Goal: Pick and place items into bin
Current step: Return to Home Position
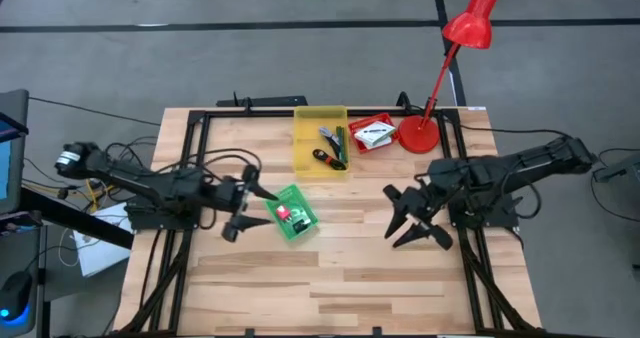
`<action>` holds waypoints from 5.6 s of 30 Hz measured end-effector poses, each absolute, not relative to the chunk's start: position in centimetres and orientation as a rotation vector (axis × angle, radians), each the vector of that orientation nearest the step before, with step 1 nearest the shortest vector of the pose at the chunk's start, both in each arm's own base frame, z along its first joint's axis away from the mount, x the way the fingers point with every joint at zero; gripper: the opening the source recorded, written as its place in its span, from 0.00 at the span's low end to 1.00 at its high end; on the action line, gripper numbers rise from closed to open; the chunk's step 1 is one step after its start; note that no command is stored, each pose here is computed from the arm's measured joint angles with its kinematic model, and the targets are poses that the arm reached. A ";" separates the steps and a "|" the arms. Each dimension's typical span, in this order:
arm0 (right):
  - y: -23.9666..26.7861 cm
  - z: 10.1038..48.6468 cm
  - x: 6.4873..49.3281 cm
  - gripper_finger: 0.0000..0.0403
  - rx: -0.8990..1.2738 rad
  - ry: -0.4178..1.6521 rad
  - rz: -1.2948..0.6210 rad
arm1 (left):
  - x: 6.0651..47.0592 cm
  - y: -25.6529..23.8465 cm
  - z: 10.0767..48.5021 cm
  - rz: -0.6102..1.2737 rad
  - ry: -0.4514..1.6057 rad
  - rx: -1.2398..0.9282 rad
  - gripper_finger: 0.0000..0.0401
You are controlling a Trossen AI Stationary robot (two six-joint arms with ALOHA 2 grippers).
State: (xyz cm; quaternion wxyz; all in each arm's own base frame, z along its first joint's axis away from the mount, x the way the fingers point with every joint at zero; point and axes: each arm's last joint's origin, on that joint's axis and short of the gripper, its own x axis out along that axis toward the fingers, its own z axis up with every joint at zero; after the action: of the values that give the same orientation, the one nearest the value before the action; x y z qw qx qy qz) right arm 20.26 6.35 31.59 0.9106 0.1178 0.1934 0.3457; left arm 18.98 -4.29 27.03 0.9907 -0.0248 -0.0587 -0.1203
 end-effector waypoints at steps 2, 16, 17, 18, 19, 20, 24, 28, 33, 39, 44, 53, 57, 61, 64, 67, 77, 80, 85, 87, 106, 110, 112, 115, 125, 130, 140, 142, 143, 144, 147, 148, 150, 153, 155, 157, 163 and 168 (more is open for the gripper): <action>5.9 32.0 19.7 0.31 0.244 0.383 0.700 | 17.6 -4.0 25.6 -0.241 -0.165 -0.069 0.67; 2.8 34.1 14.8 0.30 0.227 0.293 0.588 | 12.9 -3.3 19.7 -0.274 -0.228 -0.173 0.67; 2.7 34.2 14.5 0.30 0.221 0.281 0.582 | 12.8 -3.3 19.6 -0.279 -0.236 -0.175 0.67; 2.6 34.3 14.2 0.30 0.214 0.260 0.578 | 12.6 -3.4 19.4 -0.284 -0.246 -0.177 0.67; 2.5 34.2 13.9 0.31 0.204 0.237 0.577 | 12.5 -3.4 19.3 -0.286 -0.252 -0.181 0.67; 2.4 33.9 13.6 0.31 0.197 0.217 0.574 | 12.5 -3.5 19.3 -0.286 -0.254 -0.182 0.67; 1.8 31.9 12.0 0.30 0.195 0.174 0.540 | 12.4 -3.8 19.3 -0.304 -0.251 -0.182 0.67; 1.3 29.0 10.6 0.31 0.241 0.134 0.495 | 12.4 -3.9 19.3 -0.309 -0.244 -0.180 0.67; 1.1 25.9 9.5 0.31 0.271 -0.053 0.528 | 12.4 -3.9 19.2 -0.295 -0.245 -0.180 0.67; 1.2 22.2 8.7 0.31 0.278 -0.091 0.568 | 12.5 -3.7 19.0 -0.225 -0.224 -0.172 0.67; 1.2 19.9 8.7 0.30 0.324 -0.078 0.557 | 12.6 -3.6 18.9 -0.202 -0.215 -0.165 0.67; 0.8 17.3 9.6 0.31 0.381 -0.006 0.368 | 12.6 -3.6 18.7 -0.198 -0.200 -0.126 0.67; 0.9 17.3 9.6 0.30 0.344 -0.019 0.357 | 12.6 -3.6 18.7 -0.198 -0.201 -0.121 0.67; 1.1 17.1 9.6 0.31 0.312 -0.001 0.373 | 12.6 -3.6 18.6 -0.196 -0.188 -0.106 0.67; 1.2 17.1 9.5 0.30 0.253 -0.014 0.382 | 12.6 -3.7 18.4 -0.196 -0.169 -0.104 0.67; 1.3 17.1 9.5 0.31 0.224 -0.019 0.386 | 12.7 -3.7 18.1 -0.196 -0.136 -0.119 0.67; 1.3 17.1 9.5 0.30 0.223 -0.019 0.386 | 12.8 -3.7 17.2 -0.195 -0.046 -0.177 0.67; 1.3 17.1 9.5 0.31 0.223 -0.018 0.386 | 12.8 -3.7 17.3 -0.194 -0.058 -0.139 0.67; 1.3 17.1 9.5 0.31 0.223 -0.019 0.386 | 12.8 -3.7 17.6 -0.194 -0.081 -0.116 0.67; 1.3 17.1 9.5 0.31 0.223 -0.019 0.386 | 12.8 -3.7 17.5 -0.193 -0.068 -0.124 0.67; 1.3 17.1 9.5 0.31 0.223 -0.018 0.386 | 12.7 -3.7 18.6 -0.186 -0.155 -0.229 0.67; 1.3 17.1 9.5 0.30 0.223 -0.018 0.386 | 12.2 -4.0 19.5 -0.234 -0.239 -0.159 0.67; 1.3 17.1 9.5 0.31 0.223 -0.018 0.386 | 11.8 -3.9 19.8 -0.261 -0.273 -0.147 0.67; 1.3 17.1 9.5 0.30 0.223 -0.018 0.386 | 11.3 -3.7 20.2 -0.263 -0.304 -0.136 0.67; 1.3 17.1 9.5 0.31 0.223 -0.018 0.386 | 9.7 -3.2 19.7 -0.253 -0.263 -0.105 0.67; 1.3 17.1 9.5 0.30 0.223 -0.018 0.386 | 9.3 -3.0 18.7 -0.250 -0.169 -0.079 0.67; 1.3 17.1 9.6 0.31 0.223 -0.017 0.386 | 9.2 -2.9 17.3 -0.237 -0.026 -0.043 0.66; 1.3 17.1 9.5 0.30 0.223 -0.018 0.386 | 9.2 -2.9 17.3 -0.230 -0.026 -0.041 0.66; 1.3 17.1 9.5 0.30 0.223 -0.018 0.386 | 9.2 -2.9 17.3 -0.228 -0.025 -0.043 0.66; 1.3 17.1 9.5 0.31 0.223 -0.018 0.386 | 9.2 -2.9 17.3 -0.228 -0.025 -0.049 0.66; 1.3 17.1 9.5 0.31 0.223 -0.018 0.386 | 9.2 -2.9 17.3 -0.225 -0.024 -0.051 0.66; 1.3 17.1 9.5 0.30 0.223 -0.018 0.386 | 9.2 -2.9 17.2 -0.225 -0.024 -0.046 0.66; 1.3 17.1 9.5 0.30 0.223 -0.018 0.386 | 9.2 -2.9 17.3 -0.225 -0.024 -0.041 0.66; 1.3 17.1 9.6 0.31 0.223 -0.017 0.385 | 9.2 -2.9 17.2 -0.224 -0.022 -0.051 0.66; 1.3 17.1 9.5 0.30 0.223 -0.018 0.385 | 9.2 -2.9 17.2 -0.224 -0.022 -0.053 0.66; 1.3 17.1 9.6 0.31 0.223 -0.018 0.386 | 9.2 -2.9 17.2 -0.224 -0.022 -0.044 0.66; 1.3 17.1 9.5 0.30 0.223 -0.018 0.385 | 9.2 -2.9 17.2 -0.223 -0.021 -0.053 0.66; 1.3 17.1 9.5 0.30 0.223 -0.018 0.386 | 9.2 -2.9 17.2 -0.223 -0.022 -0.045 0.67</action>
State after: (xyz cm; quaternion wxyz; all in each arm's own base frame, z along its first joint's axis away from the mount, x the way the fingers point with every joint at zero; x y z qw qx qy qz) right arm 9.55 1.26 17.08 0.9752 0.1106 -0.0088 0.1913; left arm 9.20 -2.91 17.22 0.9935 -0.0223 -0.0108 -0.1112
